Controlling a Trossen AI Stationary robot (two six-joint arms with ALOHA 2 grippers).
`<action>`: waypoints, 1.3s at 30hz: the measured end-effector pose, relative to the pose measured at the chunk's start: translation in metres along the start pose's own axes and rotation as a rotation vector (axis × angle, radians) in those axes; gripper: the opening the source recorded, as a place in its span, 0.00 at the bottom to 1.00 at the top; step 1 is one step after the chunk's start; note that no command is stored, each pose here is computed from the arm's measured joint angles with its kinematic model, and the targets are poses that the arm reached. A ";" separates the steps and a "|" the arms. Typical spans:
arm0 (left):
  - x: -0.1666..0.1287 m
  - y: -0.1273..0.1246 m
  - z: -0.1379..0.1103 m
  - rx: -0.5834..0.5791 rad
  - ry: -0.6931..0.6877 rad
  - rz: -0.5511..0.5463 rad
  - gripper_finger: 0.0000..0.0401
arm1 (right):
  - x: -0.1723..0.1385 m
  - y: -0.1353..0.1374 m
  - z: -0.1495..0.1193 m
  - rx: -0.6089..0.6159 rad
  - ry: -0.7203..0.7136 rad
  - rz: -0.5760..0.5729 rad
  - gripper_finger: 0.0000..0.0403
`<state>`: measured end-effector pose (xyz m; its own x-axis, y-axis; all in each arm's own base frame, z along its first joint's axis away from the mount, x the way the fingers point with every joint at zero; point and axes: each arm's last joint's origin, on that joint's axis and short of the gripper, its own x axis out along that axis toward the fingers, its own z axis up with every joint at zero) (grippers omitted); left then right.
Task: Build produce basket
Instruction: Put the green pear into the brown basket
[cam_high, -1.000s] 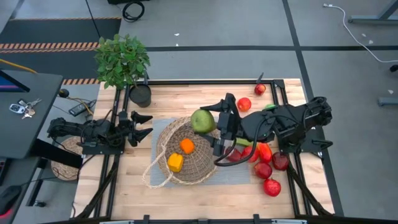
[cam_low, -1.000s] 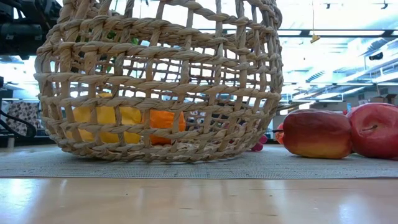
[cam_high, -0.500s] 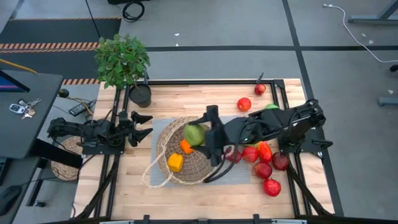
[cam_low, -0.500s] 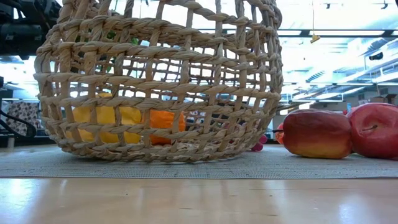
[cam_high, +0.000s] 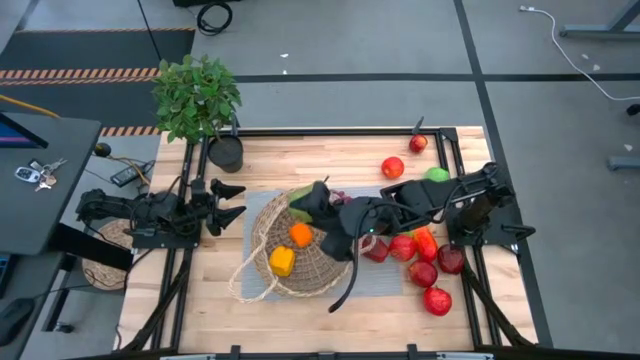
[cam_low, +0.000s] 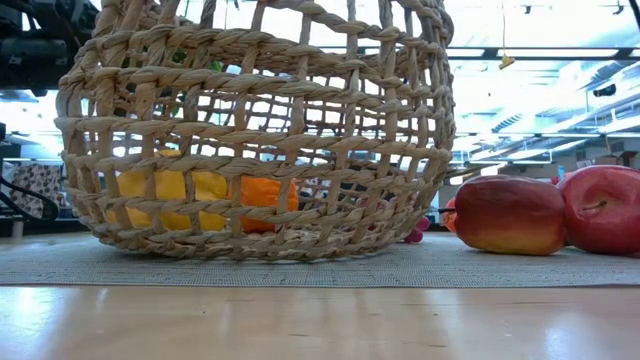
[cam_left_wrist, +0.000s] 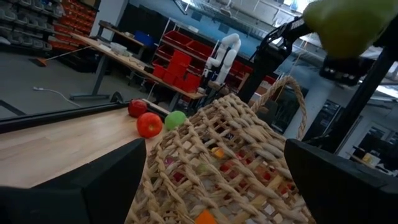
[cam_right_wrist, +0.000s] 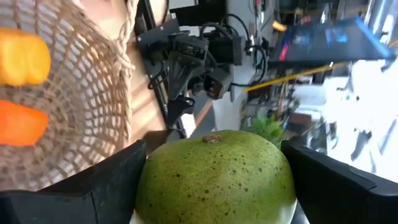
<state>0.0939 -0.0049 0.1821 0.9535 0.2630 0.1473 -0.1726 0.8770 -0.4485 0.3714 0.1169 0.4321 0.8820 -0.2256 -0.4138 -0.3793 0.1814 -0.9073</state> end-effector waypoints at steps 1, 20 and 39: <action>0.000 0.000 0.000 0.000 0.000 0.000 0.97 | 0.000 -0.001 -0.001 -0.016 0.002 -0.003 0.90; 0.000 0.000 0.000 0.000 -0.001 0.000 0.97 | 0.000 0.001 -0.003 -0.051 0.032 0.008 0.90; 0.000 0.000 0.000 0.000 -0.001 0.000 0.97 | 0.017 -0.009 -0.034 1.016 0.084 -0.026 0.90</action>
<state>0.0939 -0.0049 0.1822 0.9533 0.2632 0.1482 -0.1723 0.8768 -0.4489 0.3800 0.0785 0.4307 0.8493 -0.3002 -0.4341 0.0911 0.8935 -0.4397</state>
